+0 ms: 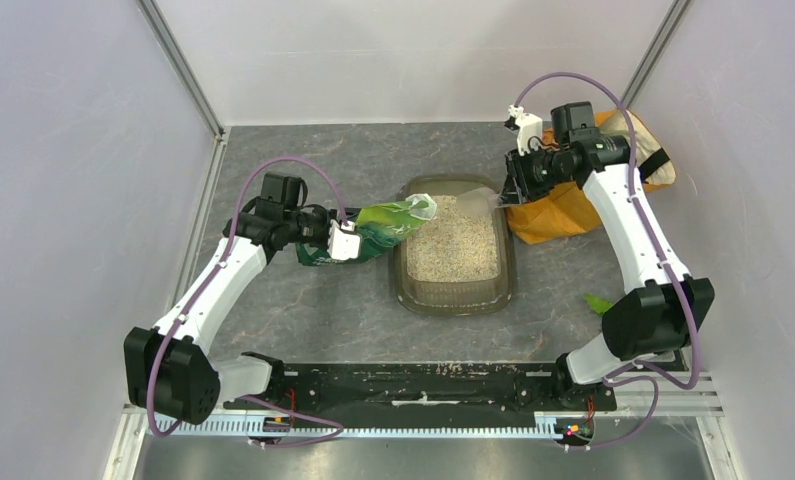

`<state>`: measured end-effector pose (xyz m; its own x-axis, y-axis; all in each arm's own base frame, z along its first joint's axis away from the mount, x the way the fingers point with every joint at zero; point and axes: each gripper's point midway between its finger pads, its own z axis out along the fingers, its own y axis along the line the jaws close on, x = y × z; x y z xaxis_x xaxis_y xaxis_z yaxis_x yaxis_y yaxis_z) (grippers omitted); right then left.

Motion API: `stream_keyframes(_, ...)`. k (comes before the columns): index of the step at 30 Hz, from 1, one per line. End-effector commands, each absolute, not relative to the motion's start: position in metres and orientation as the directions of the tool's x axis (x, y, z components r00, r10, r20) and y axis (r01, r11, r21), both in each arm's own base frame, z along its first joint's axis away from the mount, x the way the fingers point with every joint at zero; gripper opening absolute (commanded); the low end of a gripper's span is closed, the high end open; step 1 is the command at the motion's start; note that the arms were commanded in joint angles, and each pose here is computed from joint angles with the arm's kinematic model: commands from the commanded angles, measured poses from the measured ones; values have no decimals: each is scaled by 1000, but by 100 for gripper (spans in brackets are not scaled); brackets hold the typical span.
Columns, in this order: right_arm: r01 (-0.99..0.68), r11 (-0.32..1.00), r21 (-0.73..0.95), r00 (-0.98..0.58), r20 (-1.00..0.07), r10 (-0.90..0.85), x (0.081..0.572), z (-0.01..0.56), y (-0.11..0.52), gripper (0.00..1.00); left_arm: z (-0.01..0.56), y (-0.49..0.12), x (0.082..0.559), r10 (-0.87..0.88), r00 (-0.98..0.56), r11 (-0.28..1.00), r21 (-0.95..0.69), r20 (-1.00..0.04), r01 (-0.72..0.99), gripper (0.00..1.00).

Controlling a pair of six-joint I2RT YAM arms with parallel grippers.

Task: Fill the litter box with clean litter

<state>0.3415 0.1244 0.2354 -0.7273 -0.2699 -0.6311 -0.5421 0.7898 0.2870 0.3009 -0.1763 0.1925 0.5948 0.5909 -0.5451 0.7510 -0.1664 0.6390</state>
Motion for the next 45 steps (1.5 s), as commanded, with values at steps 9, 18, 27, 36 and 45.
stream_keyframes(9,-738,598,313,-579,-749,-322,304,311,149,0,217,-181,304,550,668,-184,708,-501,682,2)
stream_keyframes(18,-798,476,369,-552,-764,-334,289,323,172,0,220,-181,298,537,692,-214,715,-483,665,2)
stream_keyframes(27,-818,460,344,-535,-749,-391,309,298,193,0,220,-180,295,531,701,-221,721,-476,657,2)
stream_keyframes(36,-817,461,346,-546,-722,-425,319,280,233,0,232,-175,287,537,725,-225,755,-432,616,2)
stream_keyframes(45,-756,516,402,-638,-630,-443,310,266,298,0,228,-155,262,575,743,-278,773,-342,570,2)
